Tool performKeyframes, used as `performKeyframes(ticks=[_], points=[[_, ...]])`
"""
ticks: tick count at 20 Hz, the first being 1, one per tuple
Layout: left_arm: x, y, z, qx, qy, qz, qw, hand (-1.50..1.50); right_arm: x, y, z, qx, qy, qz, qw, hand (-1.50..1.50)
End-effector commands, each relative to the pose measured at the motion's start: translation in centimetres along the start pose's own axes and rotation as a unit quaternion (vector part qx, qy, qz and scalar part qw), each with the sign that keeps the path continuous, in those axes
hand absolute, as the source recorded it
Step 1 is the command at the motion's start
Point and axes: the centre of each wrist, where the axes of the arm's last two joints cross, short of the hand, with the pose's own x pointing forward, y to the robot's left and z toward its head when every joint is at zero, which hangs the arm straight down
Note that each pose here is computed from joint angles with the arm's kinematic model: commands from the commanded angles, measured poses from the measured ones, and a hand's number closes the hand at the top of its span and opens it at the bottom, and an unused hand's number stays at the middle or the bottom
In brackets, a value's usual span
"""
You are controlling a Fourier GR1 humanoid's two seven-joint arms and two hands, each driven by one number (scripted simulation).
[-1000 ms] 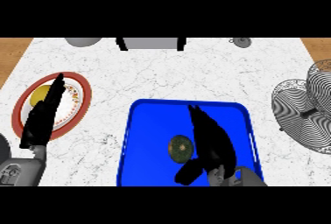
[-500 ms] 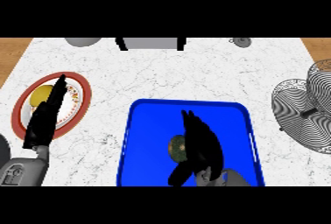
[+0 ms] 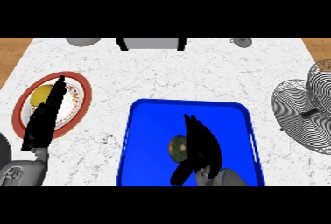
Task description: Pick the squash from the tray and place it in the tiered basket
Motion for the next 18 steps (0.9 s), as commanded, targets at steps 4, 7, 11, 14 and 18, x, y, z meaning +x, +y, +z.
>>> performKeyframes(ticks=[4,7,11,14,18], points=[[0.7,-0.1,-0.5,-0.002,0.003,0.000,1.0000,0.00,0.1,0.1,-2.3,0.026,0.067,0.003,0.997,-1.50],[0.0,0.0,0.8,-0.002,-0.001,0.002,1.0000,0.00,1.3,0.4,-2.3,0.027,0.062,0.002,0.998,-1.50],[1.6,-1.0,-0.6,-0.006,-0.013,-0.003,0.9999,0.00,0.9,2.2,-4.4,0.039,0.074,-0.007,0.997,-1.50],[-1.4,1.3,0.5,-0.005,0.004,0.003,1.0000,0.00,0.7,2.2,-1.3,0.086,0.058,0.009,0.995,1.50],[1.8,0.1,-1.6,0.000,-0.005,0.000,1.0000,0.00,1.6,4.2,-3.7,0.082,0.003,0.105,0.991,1.50]])
